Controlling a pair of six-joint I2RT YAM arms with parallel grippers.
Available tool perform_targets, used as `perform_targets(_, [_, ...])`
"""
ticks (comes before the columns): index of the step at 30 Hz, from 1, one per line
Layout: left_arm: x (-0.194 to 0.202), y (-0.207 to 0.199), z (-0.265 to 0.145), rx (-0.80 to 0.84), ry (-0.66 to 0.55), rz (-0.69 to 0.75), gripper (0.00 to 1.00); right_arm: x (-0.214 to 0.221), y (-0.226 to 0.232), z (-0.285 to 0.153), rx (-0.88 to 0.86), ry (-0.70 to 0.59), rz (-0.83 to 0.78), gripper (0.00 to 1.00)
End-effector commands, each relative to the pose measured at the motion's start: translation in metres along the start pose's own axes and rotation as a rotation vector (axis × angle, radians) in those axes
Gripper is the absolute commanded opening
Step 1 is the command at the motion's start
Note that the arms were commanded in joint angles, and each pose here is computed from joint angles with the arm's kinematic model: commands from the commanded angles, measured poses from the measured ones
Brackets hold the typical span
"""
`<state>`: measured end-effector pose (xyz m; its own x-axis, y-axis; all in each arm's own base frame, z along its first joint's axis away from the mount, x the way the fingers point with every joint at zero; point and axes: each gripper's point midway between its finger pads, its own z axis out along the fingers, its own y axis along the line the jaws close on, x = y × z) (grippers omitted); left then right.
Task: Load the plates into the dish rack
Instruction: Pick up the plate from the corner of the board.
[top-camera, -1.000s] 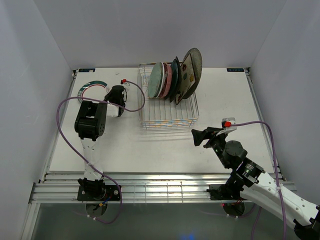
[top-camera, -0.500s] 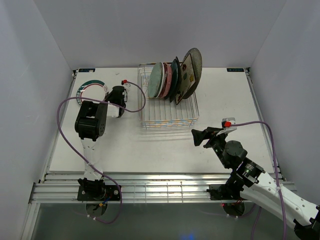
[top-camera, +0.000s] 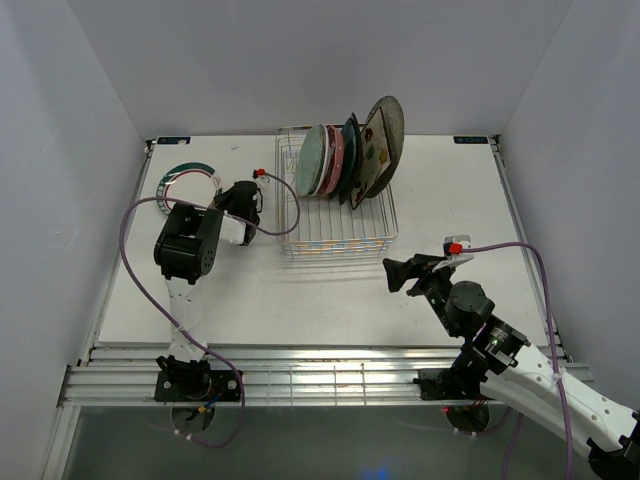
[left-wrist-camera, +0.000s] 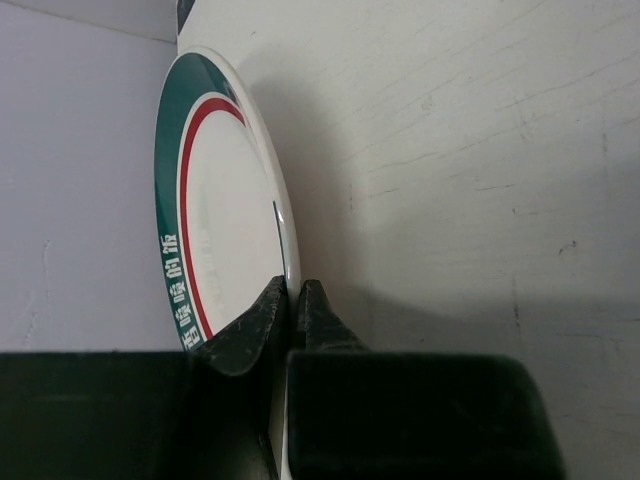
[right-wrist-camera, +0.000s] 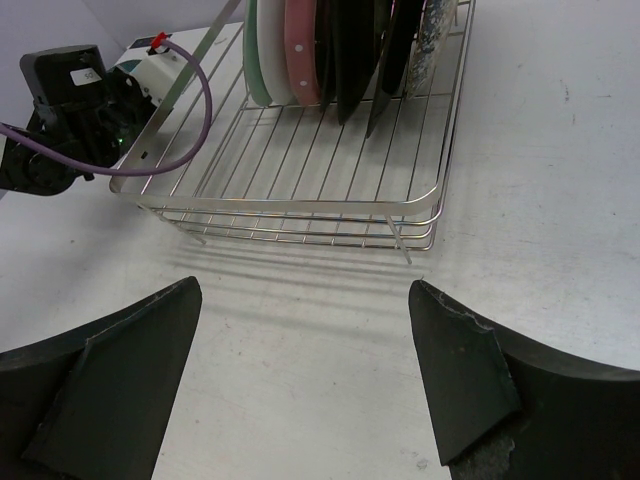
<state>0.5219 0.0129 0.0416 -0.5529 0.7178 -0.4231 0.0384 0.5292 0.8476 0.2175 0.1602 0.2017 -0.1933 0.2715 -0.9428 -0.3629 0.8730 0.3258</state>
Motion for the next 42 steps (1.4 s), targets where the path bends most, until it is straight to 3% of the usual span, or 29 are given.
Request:
perform_targets(1, [-0.027, 0.059, -0.015, -0.148, -0.058, -0.052, 0.0, -0.013, 0.005, 0.0, -0.017, -0.044, 0.021, 0.9])
perform_targets(19, [-0.037, 0.101, -0.034, -0.221, -0.049, -0.037, 0.0, -0.012, 0.005, 0.001, -0.019, -0.04, 0.02, 0.9])
perform_targets(42, [-0.096, 0.152, -0.078, -0.17, -0.137, -0.127, 0.0, -0.012, 0.005, 0.001, -0.02, -0.038, 0.014, 0.9])
